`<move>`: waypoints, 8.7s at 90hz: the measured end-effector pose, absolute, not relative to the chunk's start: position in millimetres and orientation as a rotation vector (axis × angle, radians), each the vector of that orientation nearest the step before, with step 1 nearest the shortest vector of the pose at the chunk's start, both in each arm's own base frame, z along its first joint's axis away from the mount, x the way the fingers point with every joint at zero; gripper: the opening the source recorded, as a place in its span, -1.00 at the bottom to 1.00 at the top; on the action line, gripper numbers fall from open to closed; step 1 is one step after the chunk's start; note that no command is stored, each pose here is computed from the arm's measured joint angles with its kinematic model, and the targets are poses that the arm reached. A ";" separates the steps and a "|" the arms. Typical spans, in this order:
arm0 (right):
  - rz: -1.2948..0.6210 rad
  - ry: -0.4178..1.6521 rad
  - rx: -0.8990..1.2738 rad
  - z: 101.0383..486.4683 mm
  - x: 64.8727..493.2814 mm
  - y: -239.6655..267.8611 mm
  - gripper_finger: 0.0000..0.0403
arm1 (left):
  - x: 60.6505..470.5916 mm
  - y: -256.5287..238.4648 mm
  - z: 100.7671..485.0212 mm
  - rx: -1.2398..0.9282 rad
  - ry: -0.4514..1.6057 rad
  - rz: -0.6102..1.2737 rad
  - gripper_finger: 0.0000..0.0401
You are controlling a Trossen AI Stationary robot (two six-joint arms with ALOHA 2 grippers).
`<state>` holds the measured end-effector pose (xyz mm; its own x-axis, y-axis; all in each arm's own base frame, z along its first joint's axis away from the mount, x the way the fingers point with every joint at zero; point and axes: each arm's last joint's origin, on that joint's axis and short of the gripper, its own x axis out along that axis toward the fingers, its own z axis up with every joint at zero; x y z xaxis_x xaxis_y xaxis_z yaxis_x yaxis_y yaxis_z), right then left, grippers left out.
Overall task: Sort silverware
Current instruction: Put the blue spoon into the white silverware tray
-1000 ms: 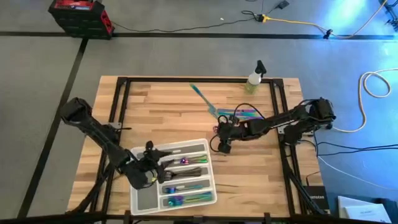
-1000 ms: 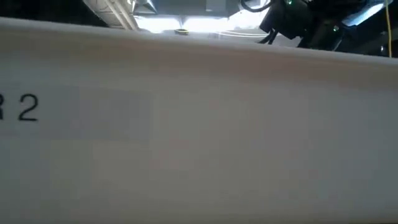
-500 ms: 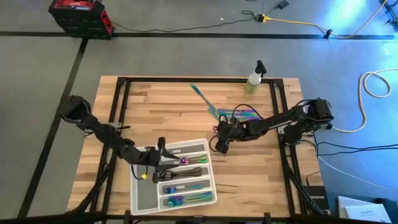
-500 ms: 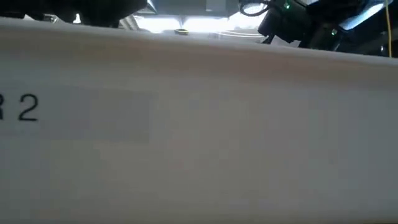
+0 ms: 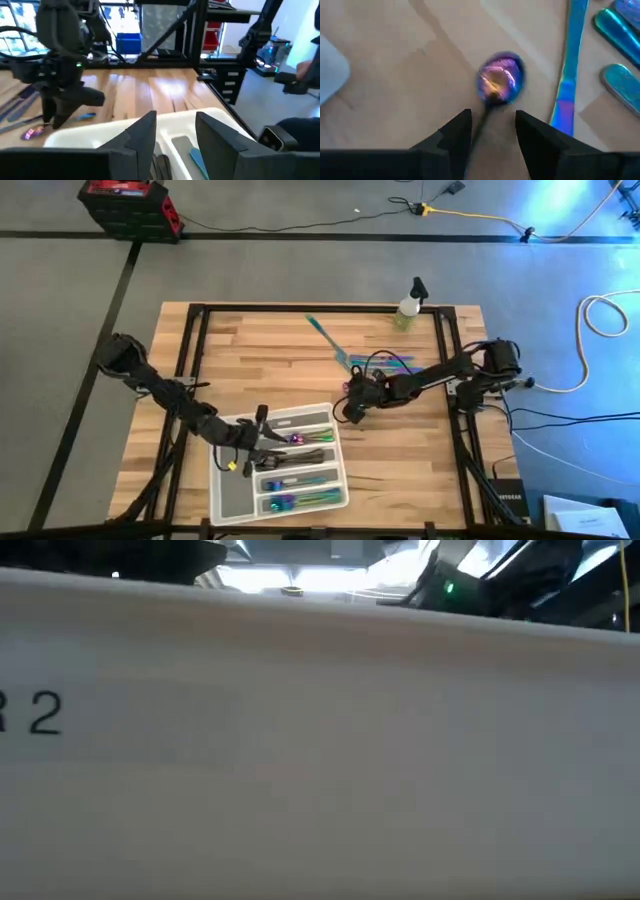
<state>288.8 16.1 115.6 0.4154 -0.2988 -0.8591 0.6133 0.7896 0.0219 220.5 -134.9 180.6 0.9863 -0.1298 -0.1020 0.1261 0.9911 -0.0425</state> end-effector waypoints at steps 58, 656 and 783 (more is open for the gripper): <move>-0.555 0.971 0.341 118.7 289.9 16.7 -0.96 | 238.9 -97.7 177.4 0.140 0.135 0.020 -0.39; -1.041 0.668 -0.721 165.7 234.9 33.0 0.23 | 269.8 -127.9 206.3 -1.359 0.392 0.696 -1.00; -1.040 0.594 -0.683 166.3 232.2 45.3 0.23 | 324.1 -123.9 191.1 -1.360 0.710 0.785 -0.80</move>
